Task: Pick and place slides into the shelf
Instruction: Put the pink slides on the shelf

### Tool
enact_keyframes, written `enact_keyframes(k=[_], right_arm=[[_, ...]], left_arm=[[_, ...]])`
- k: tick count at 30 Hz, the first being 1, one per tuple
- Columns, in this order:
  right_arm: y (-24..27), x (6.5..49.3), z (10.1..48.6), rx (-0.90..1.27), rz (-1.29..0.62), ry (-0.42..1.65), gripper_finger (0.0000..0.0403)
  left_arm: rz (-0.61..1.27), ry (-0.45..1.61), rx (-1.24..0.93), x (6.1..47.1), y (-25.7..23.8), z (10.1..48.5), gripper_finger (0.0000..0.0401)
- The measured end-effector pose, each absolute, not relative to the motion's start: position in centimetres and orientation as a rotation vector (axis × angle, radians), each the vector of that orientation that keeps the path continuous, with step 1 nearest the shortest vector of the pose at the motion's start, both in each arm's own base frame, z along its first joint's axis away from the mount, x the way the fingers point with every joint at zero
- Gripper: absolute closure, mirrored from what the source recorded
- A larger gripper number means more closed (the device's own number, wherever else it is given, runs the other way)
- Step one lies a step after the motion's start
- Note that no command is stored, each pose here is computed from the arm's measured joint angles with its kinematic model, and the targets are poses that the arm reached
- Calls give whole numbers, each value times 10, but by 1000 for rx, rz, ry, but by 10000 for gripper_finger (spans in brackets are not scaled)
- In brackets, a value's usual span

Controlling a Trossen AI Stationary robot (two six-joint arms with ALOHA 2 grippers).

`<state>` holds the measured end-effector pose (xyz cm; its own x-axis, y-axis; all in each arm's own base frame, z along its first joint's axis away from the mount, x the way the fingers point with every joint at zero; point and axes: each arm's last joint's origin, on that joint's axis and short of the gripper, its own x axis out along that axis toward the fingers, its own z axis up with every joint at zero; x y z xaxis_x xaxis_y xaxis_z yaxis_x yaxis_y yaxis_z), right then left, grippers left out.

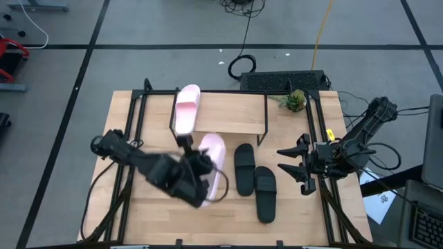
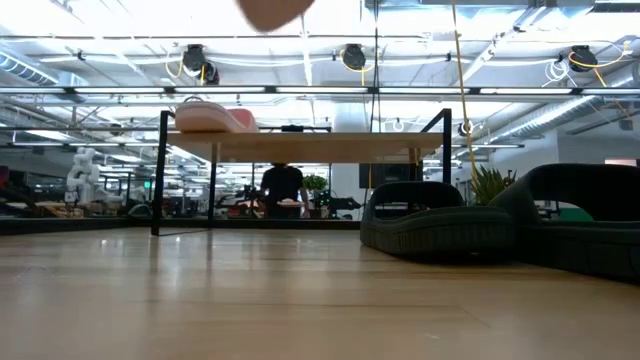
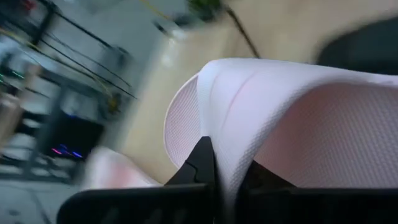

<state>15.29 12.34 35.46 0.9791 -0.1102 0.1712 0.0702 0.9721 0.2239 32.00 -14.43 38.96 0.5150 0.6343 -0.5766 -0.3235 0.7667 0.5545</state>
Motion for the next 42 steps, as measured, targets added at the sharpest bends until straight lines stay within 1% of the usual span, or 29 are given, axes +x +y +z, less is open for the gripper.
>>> enact_keyframes(k=[3, 5, 7, 10, 13, 16, 20, 23, 26, 33, 39, 42], right_arm=[[123, 153, 355, 219, -92, -183, 209], [123, 153, 355, 219, -92, -184, 209], [123, 153, 355, 219, -92, -184, 209], [123, 153, 355, 219, -93, -184, 209], [123, 153, 354, 219, -95, -183, 209], [123, 153, 354, 221, -116, -182, 209], [121, 153, 354, 228, -180, -176, 209], [120, 152, 354, 231, -212, -173, 209], [119, 152, 354, 233, -241, -170, 209], [118, 152, 353, 234, -260, -168, 209], [118, 152, 356, 258, -260, -188, 209], [118, 152, 357, 246, -263, -190, 209]], left_arm=[[632, 844, 513, 327, -113, 414, 401], [678, 883, 578, 333, -86, 419, 401], [723, 938, 592, 341, -57, 419, 401], [744, 1012, 537, 350, -16, 413, 401], [759, 1059, 574, 364, 16, 400, 401], [681, 1085, 547, 376, 38, 382, 401], [662, 1154, 668, 387, 55, 350, 401], [598, 1185, 652, 390, 65, 328, 401], [617, 1242, 726, 388, 72, 315, 401], [636, 1125, 663, 375, 85, 320, 401], [637, 1098, 650, 351, 93, 316, 401], [607, 1088, 656, 342, 93, 313, 401]])
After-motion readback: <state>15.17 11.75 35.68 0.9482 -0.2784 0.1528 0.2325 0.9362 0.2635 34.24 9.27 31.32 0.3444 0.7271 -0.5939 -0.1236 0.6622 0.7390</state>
